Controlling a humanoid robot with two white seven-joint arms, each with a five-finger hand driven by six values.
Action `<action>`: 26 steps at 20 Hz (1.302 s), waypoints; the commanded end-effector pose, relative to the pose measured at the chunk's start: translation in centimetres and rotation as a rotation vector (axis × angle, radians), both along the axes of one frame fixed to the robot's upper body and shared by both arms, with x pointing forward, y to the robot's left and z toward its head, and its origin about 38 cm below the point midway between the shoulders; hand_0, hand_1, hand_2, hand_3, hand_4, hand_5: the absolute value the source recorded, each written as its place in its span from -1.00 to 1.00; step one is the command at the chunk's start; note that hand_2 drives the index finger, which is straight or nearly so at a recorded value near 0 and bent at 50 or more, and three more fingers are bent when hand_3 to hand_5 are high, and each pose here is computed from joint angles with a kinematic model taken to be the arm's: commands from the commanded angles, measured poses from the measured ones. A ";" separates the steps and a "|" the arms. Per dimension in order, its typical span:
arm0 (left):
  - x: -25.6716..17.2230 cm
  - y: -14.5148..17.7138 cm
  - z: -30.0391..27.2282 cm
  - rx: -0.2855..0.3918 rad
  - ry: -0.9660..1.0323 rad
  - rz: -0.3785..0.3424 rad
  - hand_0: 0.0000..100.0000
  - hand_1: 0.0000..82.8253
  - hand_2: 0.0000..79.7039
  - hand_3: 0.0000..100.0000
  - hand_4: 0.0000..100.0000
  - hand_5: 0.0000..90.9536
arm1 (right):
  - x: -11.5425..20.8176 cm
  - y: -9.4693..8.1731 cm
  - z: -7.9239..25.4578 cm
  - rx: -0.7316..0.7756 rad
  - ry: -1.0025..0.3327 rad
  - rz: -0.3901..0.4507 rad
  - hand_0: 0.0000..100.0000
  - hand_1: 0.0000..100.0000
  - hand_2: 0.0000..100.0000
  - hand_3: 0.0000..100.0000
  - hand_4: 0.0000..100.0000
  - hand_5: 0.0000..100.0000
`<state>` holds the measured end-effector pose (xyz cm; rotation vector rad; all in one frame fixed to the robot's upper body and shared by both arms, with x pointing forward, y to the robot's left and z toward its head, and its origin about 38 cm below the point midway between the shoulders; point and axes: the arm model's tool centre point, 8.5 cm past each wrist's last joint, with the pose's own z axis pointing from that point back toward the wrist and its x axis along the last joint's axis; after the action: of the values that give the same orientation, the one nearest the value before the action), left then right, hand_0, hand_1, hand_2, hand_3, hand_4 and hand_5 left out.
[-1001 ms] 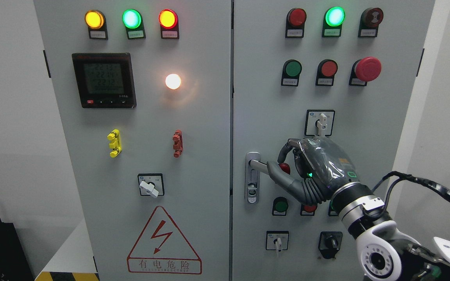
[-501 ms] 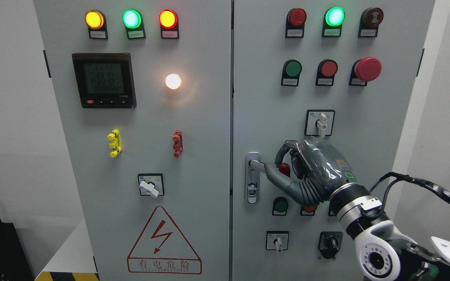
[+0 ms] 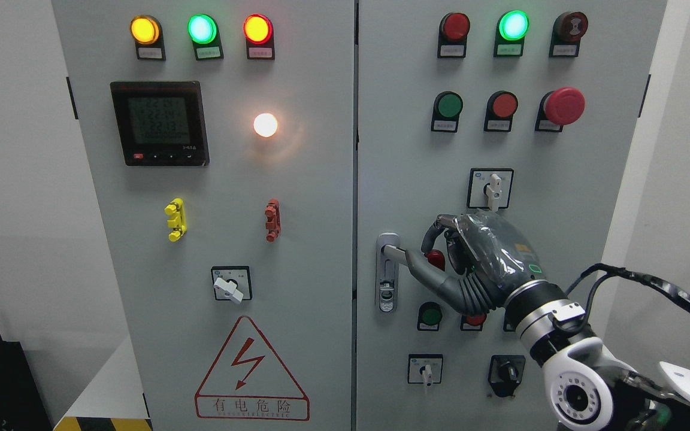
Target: Release door handle
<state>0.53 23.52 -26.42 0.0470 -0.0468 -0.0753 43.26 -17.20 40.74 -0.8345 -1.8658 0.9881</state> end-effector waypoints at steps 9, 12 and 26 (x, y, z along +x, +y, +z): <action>-0.1 0.0 0.0 0.000 0.006 0.001 -0.76 -0.06 -1.00 -1.00 -1.00 -1.00 | 0.0 0.6 -0.3 0.008 0.009 0.011 -0.14 -0.39 0.02 1.00 0.99 1.00; -0.1 0.0 0.0 0.000 0.006 0.001 -0.76 -0.06 -1.00 -1.00 -1.00 -1.00 | 0.0 0.6 -0.5 0.009 0.014 0.012 -0.14 -0.39 0.02 1.00 0.99 1.00; -0.1 0.0 0.0 0.000 0.006 0.001 -0.76 -0.06 -1.00 -1.00 -1.00 -1.00 | 0.0 0.8 -0.6 0.011 0.015 0.018 -0.14 -0.38 0.04 1.00 1.00 1.00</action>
<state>0.53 23.52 -26.42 0.0470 -0.0468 -0.0753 43.27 -16.60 40.26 -0.8092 -1.8657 0.9909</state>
